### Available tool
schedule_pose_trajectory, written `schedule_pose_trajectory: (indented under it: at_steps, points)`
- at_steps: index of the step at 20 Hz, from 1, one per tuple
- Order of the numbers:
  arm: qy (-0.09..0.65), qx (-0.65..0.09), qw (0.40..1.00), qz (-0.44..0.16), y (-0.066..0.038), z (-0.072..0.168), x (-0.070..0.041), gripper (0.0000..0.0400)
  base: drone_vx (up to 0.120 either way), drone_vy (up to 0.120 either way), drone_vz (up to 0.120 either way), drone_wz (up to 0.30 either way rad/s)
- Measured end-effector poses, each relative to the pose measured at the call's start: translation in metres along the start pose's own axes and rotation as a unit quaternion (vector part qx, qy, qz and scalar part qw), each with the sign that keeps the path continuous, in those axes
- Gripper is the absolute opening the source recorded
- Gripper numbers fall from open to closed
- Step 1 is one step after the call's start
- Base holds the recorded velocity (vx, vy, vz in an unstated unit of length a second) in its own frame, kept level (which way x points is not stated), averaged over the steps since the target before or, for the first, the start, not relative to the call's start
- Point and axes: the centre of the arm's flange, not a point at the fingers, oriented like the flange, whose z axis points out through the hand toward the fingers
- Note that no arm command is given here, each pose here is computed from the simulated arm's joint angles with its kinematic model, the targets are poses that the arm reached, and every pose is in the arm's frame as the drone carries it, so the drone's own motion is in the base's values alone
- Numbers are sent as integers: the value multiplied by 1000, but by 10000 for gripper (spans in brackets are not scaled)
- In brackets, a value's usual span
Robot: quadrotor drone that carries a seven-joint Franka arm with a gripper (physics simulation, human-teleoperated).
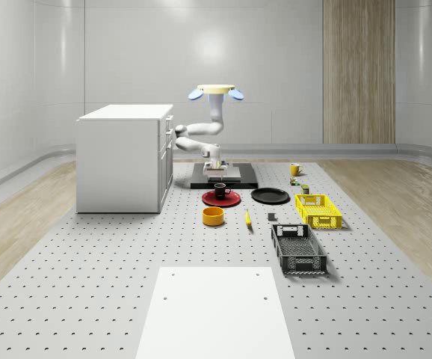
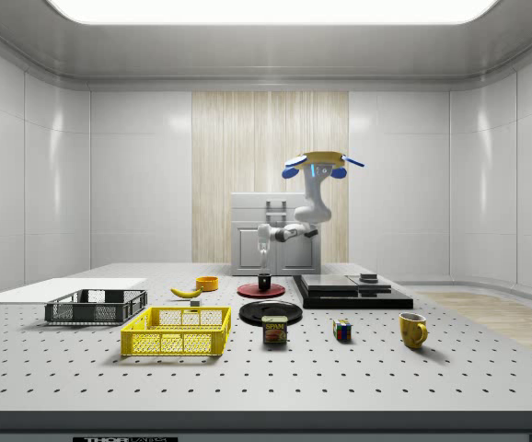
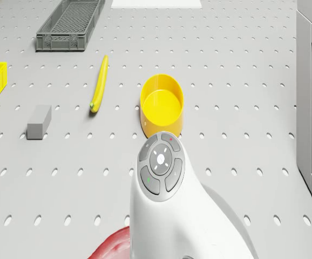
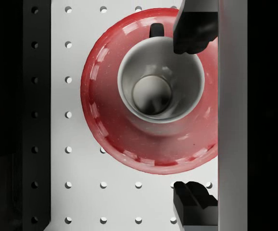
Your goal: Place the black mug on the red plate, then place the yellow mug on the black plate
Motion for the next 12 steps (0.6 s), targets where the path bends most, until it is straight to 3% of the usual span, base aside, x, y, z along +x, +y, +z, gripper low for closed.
schedule_pose_trajectory:
  at_steps: [4, 6, 12]
  points:
    - [0, 0, 1000, 0, 0, -2, 0, 397, -120, 120, 20, 0]
    - [0, 0, 1000, 0, 0, -3, 0, 398, -120, 120, 100, 0]
    - [0, 0, 1000, 0, 0, -4, 0, 400, -120, 120, 0, 0]
